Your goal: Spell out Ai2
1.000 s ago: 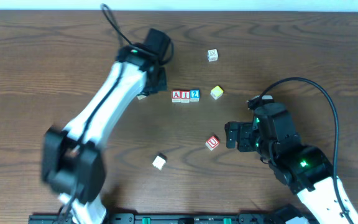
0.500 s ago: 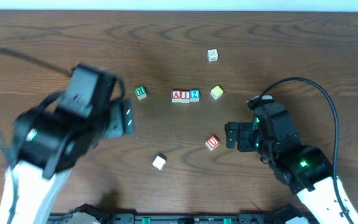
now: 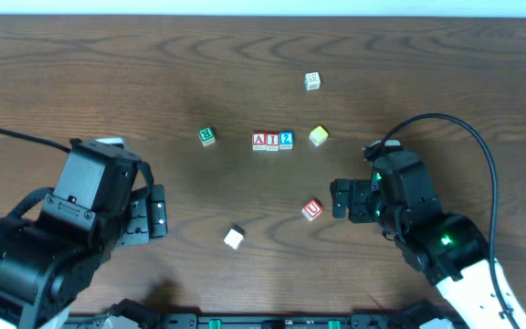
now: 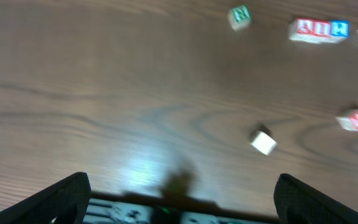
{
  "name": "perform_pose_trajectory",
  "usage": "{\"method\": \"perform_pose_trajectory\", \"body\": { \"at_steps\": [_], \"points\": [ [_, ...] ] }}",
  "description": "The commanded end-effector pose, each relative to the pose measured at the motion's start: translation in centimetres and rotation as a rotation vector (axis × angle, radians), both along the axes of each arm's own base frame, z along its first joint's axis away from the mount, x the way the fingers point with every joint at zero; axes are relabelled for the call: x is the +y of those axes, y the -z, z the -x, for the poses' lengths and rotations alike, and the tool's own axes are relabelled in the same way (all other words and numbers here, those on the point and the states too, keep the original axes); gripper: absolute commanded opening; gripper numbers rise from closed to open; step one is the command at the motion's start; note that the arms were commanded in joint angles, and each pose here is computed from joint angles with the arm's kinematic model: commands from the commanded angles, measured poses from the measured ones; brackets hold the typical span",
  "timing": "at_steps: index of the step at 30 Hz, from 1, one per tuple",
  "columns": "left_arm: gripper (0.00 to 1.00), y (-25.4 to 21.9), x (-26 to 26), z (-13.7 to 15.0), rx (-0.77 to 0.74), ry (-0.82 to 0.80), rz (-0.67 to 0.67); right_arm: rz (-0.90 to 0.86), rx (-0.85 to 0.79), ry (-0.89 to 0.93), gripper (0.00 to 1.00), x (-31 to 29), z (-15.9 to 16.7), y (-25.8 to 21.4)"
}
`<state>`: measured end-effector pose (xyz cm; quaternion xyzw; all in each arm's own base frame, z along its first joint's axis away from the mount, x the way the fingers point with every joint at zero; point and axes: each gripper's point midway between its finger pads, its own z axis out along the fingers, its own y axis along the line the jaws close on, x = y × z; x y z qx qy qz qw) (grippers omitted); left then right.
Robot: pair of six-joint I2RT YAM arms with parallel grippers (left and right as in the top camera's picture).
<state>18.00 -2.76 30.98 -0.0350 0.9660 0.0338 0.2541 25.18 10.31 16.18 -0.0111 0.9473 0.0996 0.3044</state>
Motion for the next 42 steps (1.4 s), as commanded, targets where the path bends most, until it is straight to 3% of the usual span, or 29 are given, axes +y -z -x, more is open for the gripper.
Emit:
{"method": "perform_pose_trajectory", "body": {
  "at_steps": [1,8,24,42],
  "points": [
    [0.95,-1.6,1.9,-0.8,-0.093,0.048,-0.139,-0.005,-0.003,0.021,0.99,-0.3,-0.2,-0.1],
    [0.95,-1.4,3.6,-1.1,-0.254,0.061,-0.143,-0.005,-0.003,0.021,0.99,-0.3,-0.2,-0.1],
    [0.95,13.4,6.7,0.5,-0.49,-0.137,-0.047,-0.005,-0.003,0.021,0.99,-0.3,-0.2,-0.1],
    [0.95,22.3,6.2,-0.6,-0.476,-0.119,-0.012,-0.005,-0.003,0.021,0.99,-0.3,-0.2,-0.1]
  ]
}}
